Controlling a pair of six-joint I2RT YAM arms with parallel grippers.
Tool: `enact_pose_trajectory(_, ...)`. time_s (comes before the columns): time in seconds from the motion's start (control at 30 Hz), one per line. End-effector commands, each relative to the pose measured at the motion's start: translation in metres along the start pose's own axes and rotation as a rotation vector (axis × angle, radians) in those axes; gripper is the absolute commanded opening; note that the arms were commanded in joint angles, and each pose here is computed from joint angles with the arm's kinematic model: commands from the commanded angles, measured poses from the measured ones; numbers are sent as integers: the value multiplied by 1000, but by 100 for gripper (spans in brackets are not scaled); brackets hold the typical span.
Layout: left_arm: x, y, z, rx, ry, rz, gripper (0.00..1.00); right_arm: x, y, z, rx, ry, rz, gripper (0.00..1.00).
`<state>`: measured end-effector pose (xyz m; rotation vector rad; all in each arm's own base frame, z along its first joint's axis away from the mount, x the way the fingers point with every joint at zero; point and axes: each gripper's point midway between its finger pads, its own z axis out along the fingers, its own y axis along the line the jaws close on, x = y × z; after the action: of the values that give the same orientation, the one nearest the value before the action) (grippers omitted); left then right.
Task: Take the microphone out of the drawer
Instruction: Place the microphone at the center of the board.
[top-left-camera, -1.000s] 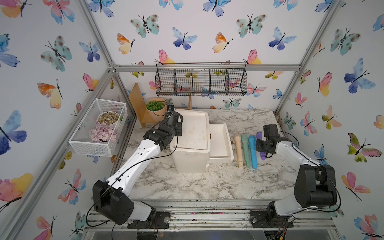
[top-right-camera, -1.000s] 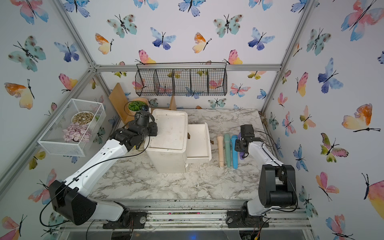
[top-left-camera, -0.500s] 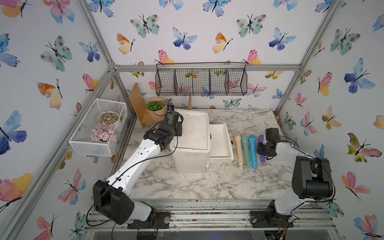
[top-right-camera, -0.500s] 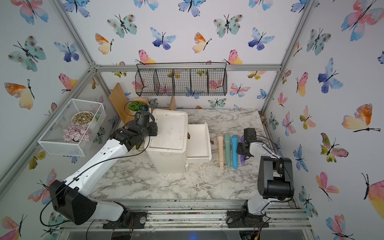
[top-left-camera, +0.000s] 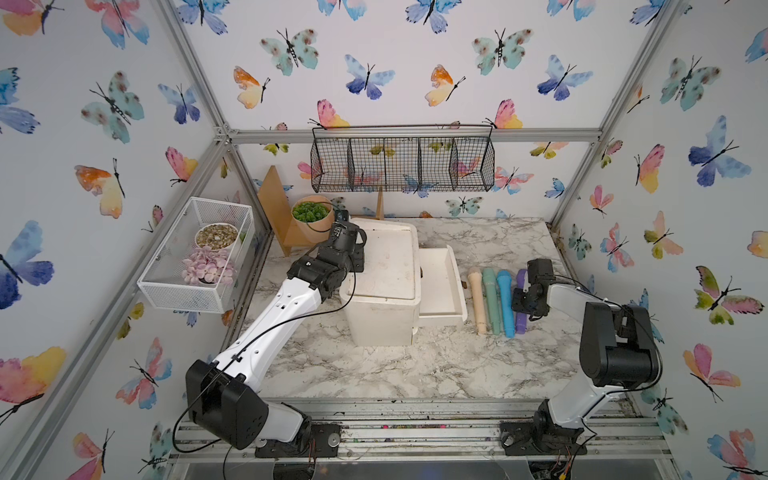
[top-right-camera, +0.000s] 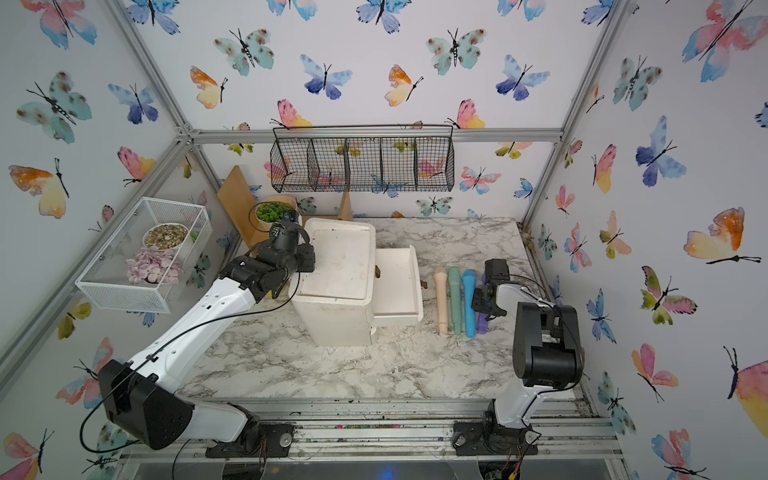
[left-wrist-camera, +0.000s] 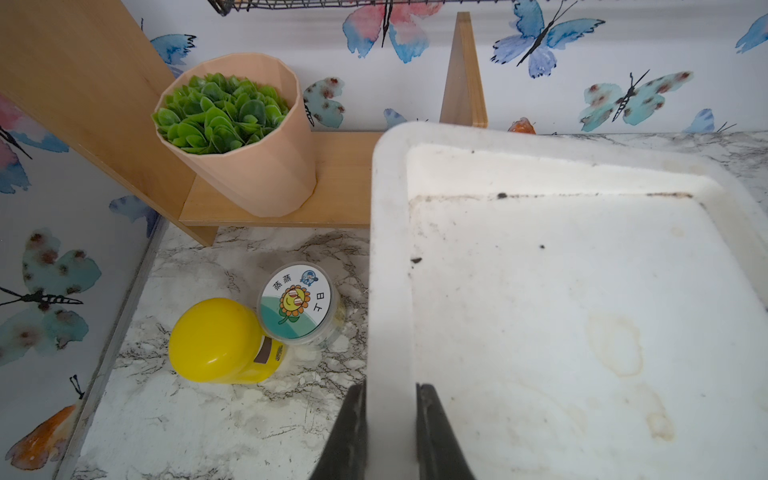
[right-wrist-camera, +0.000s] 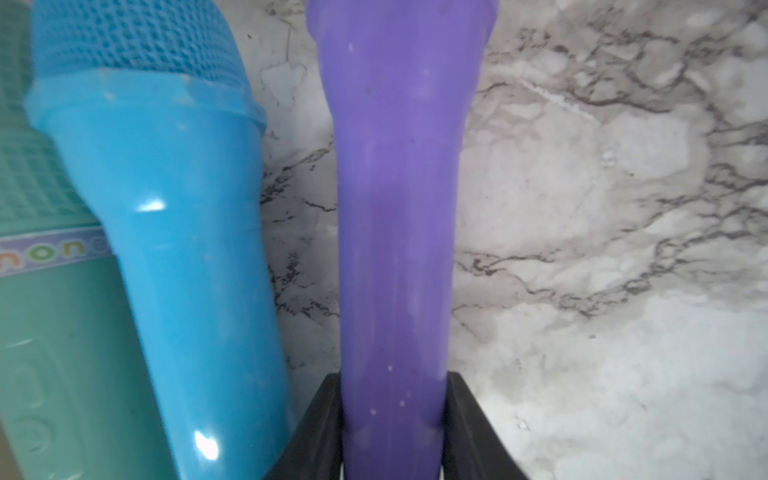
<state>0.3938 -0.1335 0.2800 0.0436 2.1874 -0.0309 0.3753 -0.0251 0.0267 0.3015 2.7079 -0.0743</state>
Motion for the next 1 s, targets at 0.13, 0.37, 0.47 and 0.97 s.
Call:
enact_pose_trajectory(0.13, 23, 9, 13, -55, 68, 78, 0, 23, 2, 6, -19, 79, 11, 32)
enact_pose_trajectory(0.37, 23, 10, 13, -55, 69, 76, 0, 10, 6, -5, -45, 47, 8, 42)
enact_pose_trajectory(0.47, 22, 10, 12, -54, 65, 74, 0, 0, 8, -15, -56, 19, 7, 45)
enact_pose_trajectory(0.97, 21, 7, 12, -44, 65, 69, 0, -49, 37, -86, -233, -138, -21, 49)
